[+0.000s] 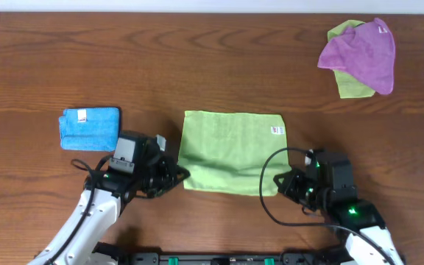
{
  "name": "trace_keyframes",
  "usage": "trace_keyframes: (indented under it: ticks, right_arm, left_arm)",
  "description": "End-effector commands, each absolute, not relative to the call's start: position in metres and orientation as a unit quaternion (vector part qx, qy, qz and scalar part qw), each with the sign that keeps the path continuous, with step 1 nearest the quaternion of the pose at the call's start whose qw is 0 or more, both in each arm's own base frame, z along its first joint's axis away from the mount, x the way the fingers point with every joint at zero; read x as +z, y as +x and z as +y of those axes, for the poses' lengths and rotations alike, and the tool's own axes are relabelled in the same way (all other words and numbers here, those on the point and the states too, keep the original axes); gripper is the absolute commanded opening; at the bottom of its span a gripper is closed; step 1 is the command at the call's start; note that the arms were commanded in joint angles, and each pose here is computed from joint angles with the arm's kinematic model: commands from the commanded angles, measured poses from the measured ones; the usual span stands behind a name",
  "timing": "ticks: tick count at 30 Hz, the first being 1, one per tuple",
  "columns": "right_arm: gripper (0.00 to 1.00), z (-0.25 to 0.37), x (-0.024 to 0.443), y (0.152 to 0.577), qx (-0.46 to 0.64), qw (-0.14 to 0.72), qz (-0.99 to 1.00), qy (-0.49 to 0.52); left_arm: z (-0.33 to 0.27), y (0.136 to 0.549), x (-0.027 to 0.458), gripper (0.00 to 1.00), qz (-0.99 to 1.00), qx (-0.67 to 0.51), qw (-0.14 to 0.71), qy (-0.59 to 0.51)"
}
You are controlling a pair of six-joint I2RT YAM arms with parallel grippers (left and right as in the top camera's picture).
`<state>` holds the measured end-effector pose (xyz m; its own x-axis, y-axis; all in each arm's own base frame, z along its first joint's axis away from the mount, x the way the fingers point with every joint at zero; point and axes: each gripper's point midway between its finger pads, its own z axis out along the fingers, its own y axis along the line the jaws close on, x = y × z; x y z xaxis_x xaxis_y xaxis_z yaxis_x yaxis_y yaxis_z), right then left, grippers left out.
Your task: Fold the cloth
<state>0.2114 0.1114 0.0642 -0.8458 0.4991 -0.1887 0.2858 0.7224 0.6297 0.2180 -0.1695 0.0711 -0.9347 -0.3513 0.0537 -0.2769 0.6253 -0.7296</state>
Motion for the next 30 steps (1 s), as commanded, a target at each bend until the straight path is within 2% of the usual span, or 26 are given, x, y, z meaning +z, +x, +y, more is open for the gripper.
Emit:
trace_keyframes:
  ticks: [1,11,21,30]
  right_arm:
    - [0.01,0.110,0.072,0.227,0.300,0.200,0.905,0.224]
    - [0.01,0.114,0.066,0.266,0.306,0.233,0.895,0.227]
    - [0.01,0.107,0.069,0.301,0.280,0.270,0.890,0.240]
    - [0.01,0.094,0.069,0.335,0.260,0.297,0.883,0.254]
  left_arm:
    - [-0.164,0.234,0.075,0.06,0.899,-0.384,0.077,-0.195]
    - [-0.170,0.273,0.063,0.06,0.892,-0.389,0.108,-0.205]
    - [-0.173,0.337,0.072,0.06,0.898,-0.362,0.166,-0.189]
    - [-0.179,0.367,0.062,0.06,0.901,-0.354,0.167,-0.188]
